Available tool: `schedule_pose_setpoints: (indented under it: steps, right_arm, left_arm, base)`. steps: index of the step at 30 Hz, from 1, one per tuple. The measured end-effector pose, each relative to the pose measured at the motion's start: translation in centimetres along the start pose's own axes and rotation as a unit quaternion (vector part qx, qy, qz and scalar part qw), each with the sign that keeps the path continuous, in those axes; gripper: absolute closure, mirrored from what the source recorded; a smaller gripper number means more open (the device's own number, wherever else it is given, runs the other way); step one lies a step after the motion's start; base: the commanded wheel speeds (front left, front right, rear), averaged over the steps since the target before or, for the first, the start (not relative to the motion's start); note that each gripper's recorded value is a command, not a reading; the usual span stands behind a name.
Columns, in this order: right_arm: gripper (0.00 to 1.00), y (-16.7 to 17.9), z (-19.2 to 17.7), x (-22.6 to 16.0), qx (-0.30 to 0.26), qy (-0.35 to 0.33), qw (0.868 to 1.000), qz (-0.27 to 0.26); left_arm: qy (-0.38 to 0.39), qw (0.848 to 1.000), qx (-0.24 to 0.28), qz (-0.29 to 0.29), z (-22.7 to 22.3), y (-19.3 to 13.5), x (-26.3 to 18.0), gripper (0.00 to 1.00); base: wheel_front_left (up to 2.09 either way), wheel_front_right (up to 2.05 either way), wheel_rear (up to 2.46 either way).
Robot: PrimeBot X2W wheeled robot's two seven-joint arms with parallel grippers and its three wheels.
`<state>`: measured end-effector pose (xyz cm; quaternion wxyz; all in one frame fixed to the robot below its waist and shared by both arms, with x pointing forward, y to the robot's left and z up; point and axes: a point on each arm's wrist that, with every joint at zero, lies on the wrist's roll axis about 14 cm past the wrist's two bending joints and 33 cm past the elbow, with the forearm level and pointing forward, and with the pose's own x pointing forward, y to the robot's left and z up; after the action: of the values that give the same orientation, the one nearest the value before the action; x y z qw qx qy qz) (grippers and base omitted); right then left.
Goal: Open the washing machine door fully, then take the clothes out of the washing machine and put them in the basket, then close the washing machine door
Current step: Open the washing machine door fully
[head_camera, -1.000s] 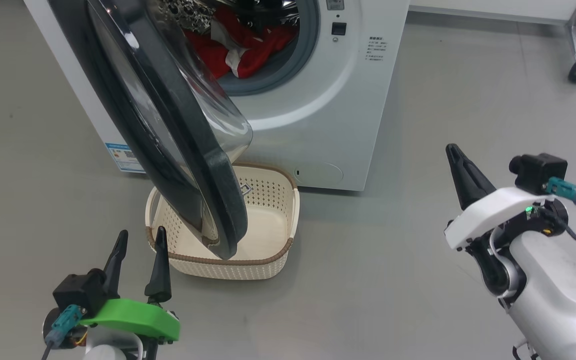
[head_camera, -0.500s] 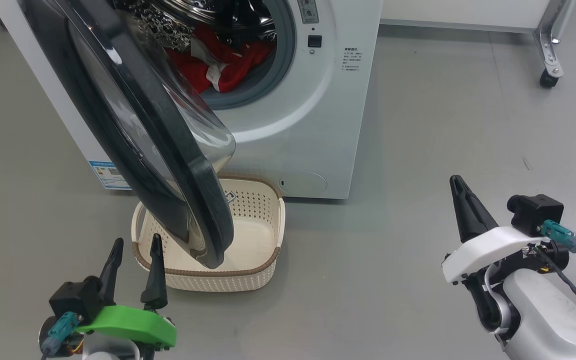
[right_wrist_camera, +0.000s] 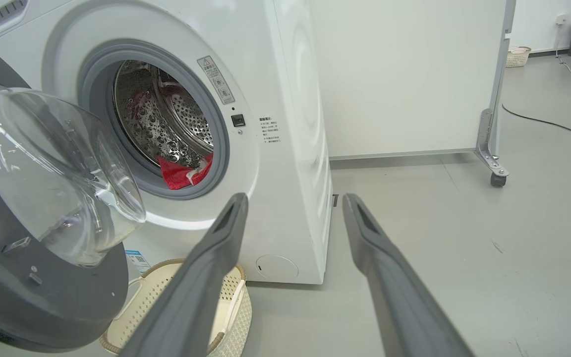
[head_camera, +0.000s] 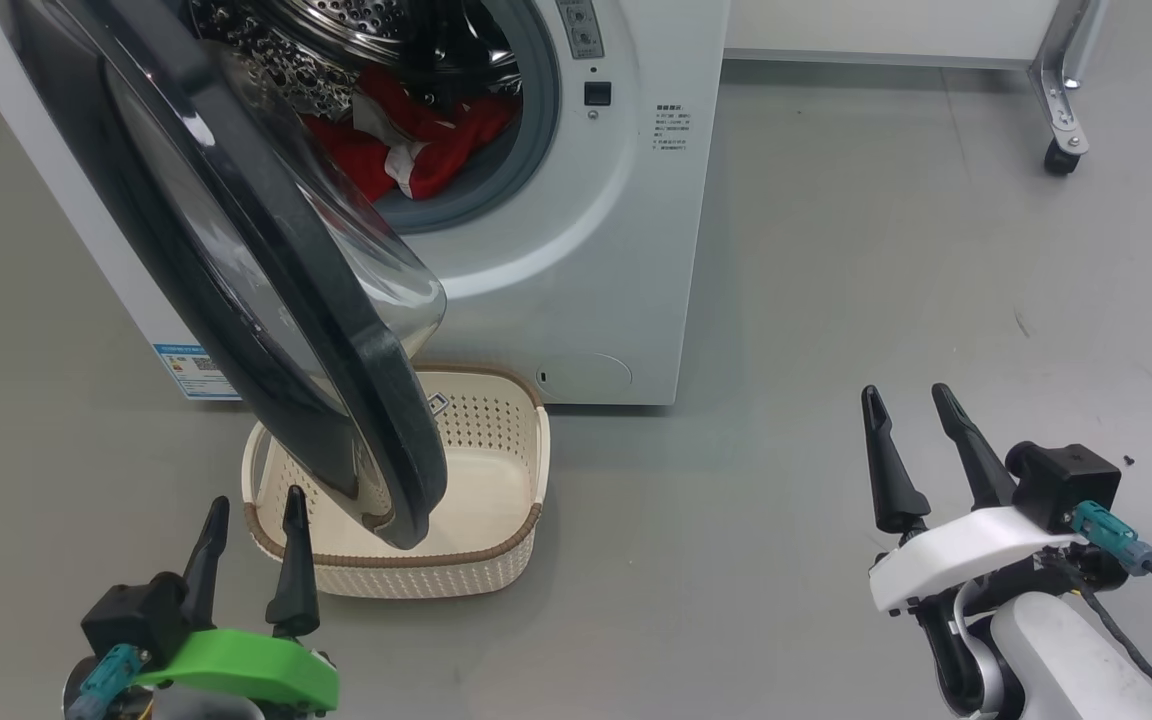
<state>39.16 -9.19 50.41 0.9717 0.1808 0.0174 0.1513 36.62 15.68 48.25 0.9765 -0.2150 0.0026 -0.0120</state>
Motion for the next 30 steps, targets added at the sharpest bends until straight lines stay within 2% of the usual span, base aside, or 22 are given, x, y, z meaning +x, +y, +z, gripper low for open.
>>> schedule_pose_setpoints:
  steps: [30]
  right_arm:
    - [0.00,-0.8,-0.9,-2.0,-0.013,-0.004,1.000,-0.028]
  left_arm:
    - [0.011,1.000,0.002,-0.006,-0.7,-0.3,0.6,0.00]
  base:
    - [0.00,0.00,0.00]
